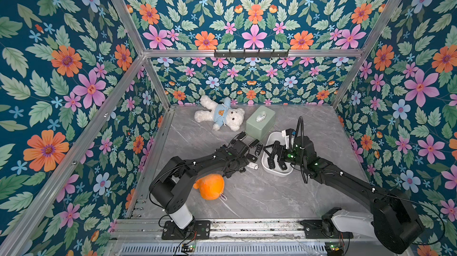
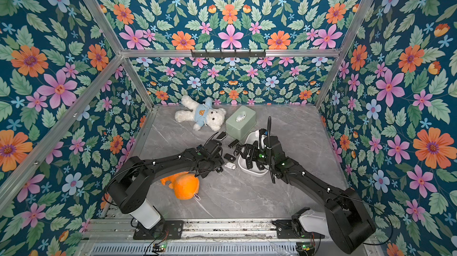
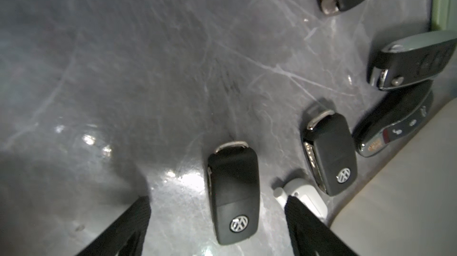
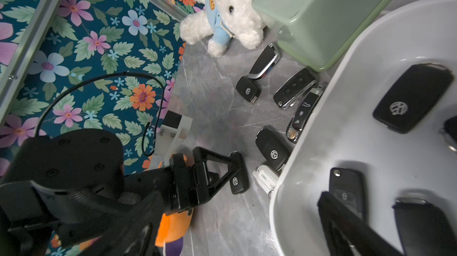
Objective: Place the car key into the storage box
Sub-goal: Pick up the car key from the center of the board.
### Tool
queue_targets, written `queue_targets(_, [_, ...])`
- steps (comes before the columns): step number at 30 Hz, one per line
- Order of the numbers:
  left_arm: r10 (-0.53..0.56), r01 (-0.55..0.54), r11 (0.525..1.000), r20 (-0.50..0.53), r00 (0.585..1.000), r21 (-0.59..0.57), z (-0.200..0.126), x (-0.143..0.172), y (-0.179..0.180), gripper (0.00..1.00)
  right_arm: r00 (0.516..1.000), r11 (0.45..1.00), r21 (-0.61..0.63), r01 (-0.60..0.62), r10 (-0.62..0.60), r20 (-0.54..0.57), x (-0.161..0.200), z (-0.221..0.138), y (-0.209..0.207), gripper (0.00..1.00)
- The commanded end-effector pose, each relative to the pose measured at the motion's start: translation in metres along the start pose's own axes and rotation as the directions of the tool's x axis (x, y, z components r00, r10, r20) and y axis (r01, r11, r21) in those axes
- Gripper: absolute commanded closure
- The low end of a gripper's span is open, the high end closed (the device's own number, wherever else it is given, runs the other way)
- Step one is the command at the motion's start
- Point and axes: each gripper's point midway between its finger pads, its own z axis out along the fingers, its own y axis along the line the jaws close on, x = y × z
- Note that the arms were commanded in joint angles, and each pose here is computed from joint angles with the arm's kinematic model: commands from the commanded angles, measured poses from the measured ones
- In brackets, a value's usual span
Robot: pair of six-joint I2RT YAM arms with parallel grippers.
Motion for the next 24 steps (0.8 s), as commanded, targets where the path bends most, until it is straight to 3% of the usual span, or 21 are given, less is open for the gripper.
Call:
queue_targets(1, [-0.039,0.040,0.999,0.011,0.999,-0.036,0.001,-0.002,0.005,0.11,0.996,0.999,-0.046,0.001,-0.005,-0.091,0.015,0.002,0.007,0.01])
queue_targets(8, [-0.066,0.065,0.996,-0.014,0.998,-0.066,0.010,0.008,0.012,0.22,0.995,1.000,-0.018,0.005,-0.007,-0.098,0.020,-0.001,-0.001,0.01])
queue_targets(20, [0.002,-0.011,0.990,-0.063,0.998,-0.142,0.016,0.029,0.018,0.33,0.997,1.000,0.009,0.001,0.000,-0.083,0.022,-0.006,-0.014,0.01])
queue_targets(24, [-0.016,0.006,0.987,-0.057,0.998,-0.163,0.018,0.032,0.028,0.41,0.997,1.000,0.018,-0.004,0.006,-0.074,0.021,-0.009,-0.018,0.01])
